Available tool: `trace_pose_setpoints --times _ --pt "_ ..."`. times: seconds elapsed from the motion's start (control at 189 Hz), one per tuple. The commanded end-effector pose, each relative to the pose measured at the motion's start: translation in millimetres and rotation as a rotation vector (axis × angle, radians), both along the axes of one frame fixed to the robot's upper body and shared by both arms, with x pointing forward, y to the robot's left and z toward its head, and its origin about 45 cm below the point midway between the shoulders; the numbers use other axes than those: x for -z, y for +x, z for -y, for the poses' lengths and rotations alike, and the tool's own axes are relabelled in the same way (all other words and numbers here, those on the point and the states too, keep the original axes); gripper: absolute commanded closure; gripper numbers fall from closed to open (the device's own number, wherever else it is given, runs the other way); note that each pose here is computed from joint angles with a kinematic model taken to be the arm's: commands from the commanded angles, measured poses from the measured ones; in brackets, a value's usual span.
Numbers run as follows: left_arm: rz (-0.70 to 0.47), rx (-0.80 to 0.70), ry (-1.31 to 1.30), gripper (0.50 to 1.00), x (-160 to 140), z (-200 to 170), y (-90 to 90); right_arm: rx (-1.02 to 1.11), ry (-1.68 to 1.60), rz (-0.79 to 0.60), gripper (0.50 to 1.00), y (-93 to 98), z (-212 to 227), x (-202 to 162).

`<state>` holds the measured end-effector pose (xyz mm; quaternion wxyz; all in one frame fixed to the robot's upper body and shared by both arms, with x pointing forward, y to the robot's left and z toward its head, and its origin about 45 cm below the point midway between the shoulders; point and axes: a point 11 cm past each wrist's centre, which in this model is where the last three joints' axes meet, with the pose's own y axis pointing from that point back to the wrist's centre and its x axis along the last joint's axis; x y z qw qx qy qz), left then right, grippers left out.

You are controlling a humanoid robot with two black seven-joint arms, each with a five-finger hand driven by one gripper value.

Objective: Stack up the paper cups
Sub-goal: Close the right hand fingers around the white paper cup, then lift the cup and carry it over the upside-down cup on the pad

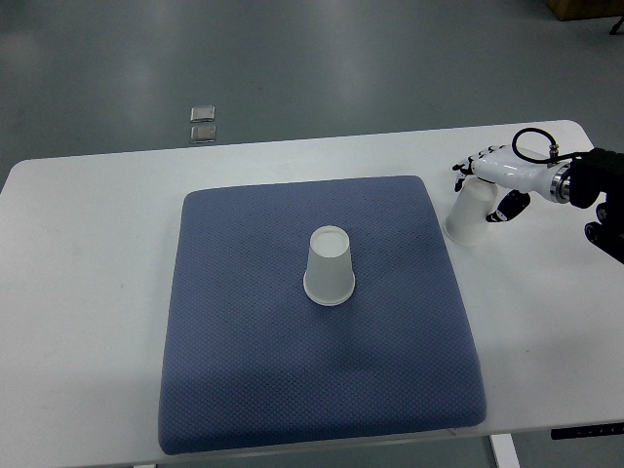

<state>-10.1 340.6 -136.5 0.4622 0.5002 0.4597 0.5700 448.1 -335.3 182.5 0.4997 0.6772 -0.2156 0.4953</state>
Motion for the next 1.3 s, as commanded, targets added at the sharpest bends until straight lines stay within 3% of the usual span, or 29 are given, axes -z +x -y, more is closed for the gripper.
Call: trace_pose_setpoints --times 0.0,0.222,0.48,0.639,0.892,1.294 --pt "0.0 0.0 0.0 0.5 0.0 0.1 0.0 0.004 -0.003 0.001 0.603 0.3 1.5 -0.1" --pt "0.0 0.0 0.0 0.5 0.0 0.1 0.0 0.0 -0.012 -0.004 0.654 -1.0 2.2 2.2" --pt "0.0 0.0 0.0 0.5 0.0 0.1 0.0 -0.002 -0.018 0.005 0.836 -1.1 3.2 2.4" --pt "0.0 0.0 0.0 0.5 0.0 0.1 0.0 0.001 -0.017 0.014 0.997 -0.1 3.4 0.6" --pt "0.0 -0.002 0.0 0.5 0.0 0.0 0.1 -0.012 0.003 0.059 1.0 6.8 -0.4 -16.3" --pt "0.0 -0.002 0.0 0.5 0.0 0.0 0.1 -0.211 0.115 0.106 1.0 8.5 -68.6 -83.8"
